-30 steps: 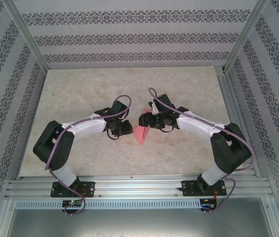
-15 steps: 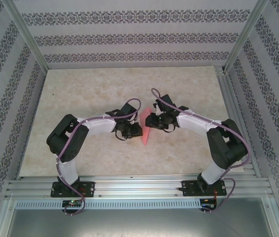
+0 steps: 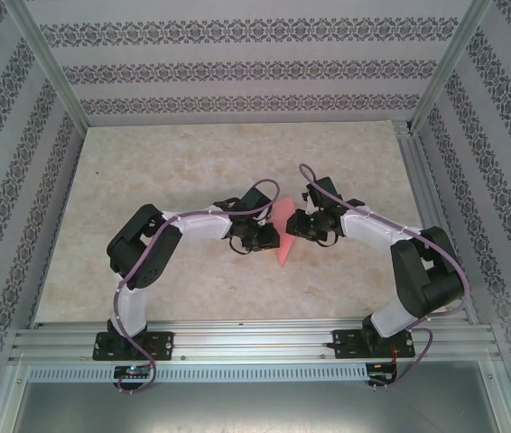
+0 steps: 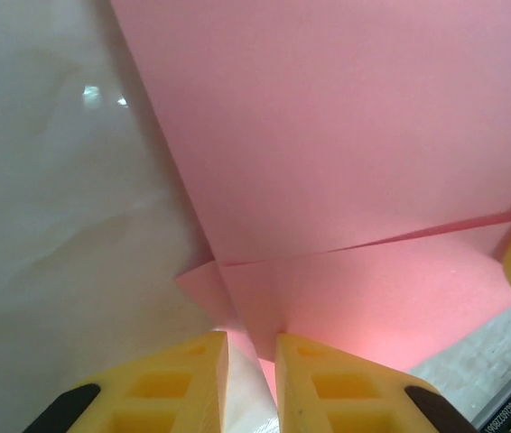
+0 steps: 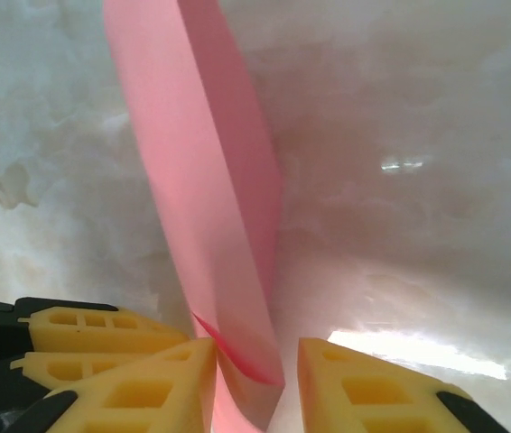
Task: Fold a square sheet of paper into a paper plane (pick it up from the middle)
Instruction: Fold the wing for the fifth time at the center of the table.
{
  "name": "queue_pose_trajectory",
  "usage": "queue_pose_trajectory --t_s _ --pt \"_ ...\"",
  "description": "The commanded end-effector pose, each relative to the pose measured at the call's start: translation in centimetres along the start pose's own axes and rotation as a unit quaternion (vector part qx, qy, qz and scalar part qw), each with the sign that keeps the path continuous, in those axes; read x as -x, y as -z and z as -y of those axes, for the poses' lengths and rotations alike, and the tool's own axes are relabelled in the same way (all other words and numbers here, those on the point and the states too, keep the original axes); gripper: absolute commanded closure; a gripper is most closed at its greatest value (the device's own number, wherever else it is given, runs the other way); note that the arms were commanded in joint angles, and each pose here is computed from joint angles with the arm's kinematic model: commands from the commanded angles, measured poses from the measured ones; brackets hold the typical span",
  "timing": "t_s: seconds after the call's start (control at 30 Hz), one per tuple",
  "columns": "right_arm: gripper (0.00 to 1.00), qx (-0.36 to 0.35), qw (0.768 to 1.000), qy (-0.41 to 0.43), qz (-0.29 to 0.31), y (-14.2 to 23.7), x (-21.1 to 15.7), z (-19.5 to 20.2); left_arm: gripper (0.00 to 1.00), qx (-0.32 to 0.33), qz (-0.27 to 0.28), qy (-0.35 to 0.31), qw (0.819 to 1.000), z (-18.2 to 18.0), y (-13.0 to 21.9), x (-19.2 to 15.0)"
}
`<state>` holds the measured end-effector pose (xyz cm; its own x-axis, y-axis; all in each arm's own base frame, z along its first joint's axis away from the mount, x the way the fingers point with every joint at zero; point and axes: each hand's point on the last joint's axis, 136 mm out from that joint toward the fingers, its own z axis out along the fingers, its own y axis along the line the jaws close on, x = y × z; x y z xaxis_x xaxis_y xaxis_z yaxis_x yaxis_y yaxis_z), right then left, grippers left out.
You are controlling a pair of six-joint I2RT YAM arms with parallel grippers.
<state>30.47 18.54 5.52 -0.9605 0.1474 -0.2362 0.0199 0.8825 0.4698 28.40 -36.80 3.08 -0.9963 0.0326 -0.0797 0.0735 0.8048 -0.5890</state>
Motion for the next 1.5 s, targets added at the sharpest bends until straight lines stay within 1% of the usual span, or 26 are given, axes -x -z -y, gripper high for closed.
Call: queue_pose_trajectory --t_s 0.0,0.1,0.17,0.3,0.5,0.57,0.63,0.77,0.8,0.83,0.97,1.0,1.03,1.07,1.1,1.2,1.33,1.47 --pt "0.73 0.009 1.0 0.004 0.012 0.8 0.3 0.5 0.78 -0.021 0.004 -0.018 1.0 2.4 -0.2 0.6" --pt "0.73 0.002 1.0 -0.012 0.012 0.9 0.3 1.8 0.78 -0.028 0.003 -0.021 0.999 3.3 -0.5 1.0" --pt "0.72 -0.005 1.0 -0.018 0.01 0.7 0.1 2.6 0.78 -0.022 0.0 -0.02 1.0 3.2 -1.1 1.1" --pt "0.72 0.001 1.0 -0.023 -0.007 -0.5 0.0 3.1 0.8 0.015 -0.008 -0.006 1.0 1.7 -2.0 1.2" --pt "0.72 0.005 1.0 -0.028 -0.011 -1.4 0.2 3.1 0.81 0.03 -0.013 0.002 0.999 0.9 -3.1 1.3" --pt "0.72 0.003 1.0 -0.027 -0.014 -1.6 0.3 3.1 0.81 0.05 -0.01 0.001 0.999 0.3 -3.0 1.4" --pt "0.72 0.002 1.0 -0.025 -0.014 -1.7 0.5 3.2 0.82 0.067 -0.003 0.002 0.998 -0.3 -2.5 1.5" --pt "0.73 -0.021 0.999 -0.025 -0.026 -2.2 0.2 4.0 0.81 0.058 0.008 -0.006 0.998 0.7 -1.2 1.8" --pt "0.75 -0.025 0.999 -0.024 -0.028 -2.4 0.1 4.3 0.8 0.053 0.009 -0.01 0.999 1.1 -0.8 1.8" --pt "0.77 -0.023 0.999 -0.024 -0.031 -2.5 -0.1 4.3 0.79 0.045 0.012 -0.011 0.999 1.6 -0.3 2.0" --pt "0.78 -0.008 0.999 -0.025 -0.034 -2.6 -0.3 3.9 0.76 0.02 0.031 -0.018 0.999 3.1 1.6 2.6" --pt "0.82 0.008 0.999 -0.022 -0.031 -2.7 -0.2 3.4 0.75 0.018 0.039 -0.017 0.999 3.2 2.2 2.8" --pt "0.84 0.025 0.999 -0.02 -0.033 -2.8 -0.2 2.8 0.75 0.017 0.047 -0.012 0.999 3.1 2.8 3.1" --pt "0.83 0.036 0.999 -0.018 -0.034 -2.7 -0.2 2.4 0.75 0.018 0.054 -0.005 0.998 2.7 3.3 3.3" --pt "0.8 0.05 0.998 -0.014 -0.034 -2.8 0.0 1.9 0.75 0.015 0.064 0.004 0.998 2.5 4.0 3.5" --pt "0.79 0.085 0.995 0.0 -0.044 -3.0 -0.1 0.4 0.74 0.008 0.091 0.032 0.995 1.4 5.7 4.2" --pt "0.8 0.1 0.992 0.037 -0.071 -3.5 -0.9 -1.3 0.75 0.018 0.113 0.065 0.991 -0.6 7.2 4.6" --pt "0.8 0.11 0.987 0.074 -0.093 -4.0 -1.9 -3.1 0.76 0.009 0.116 0.088 0.989 -1.6 7.5 4.6"
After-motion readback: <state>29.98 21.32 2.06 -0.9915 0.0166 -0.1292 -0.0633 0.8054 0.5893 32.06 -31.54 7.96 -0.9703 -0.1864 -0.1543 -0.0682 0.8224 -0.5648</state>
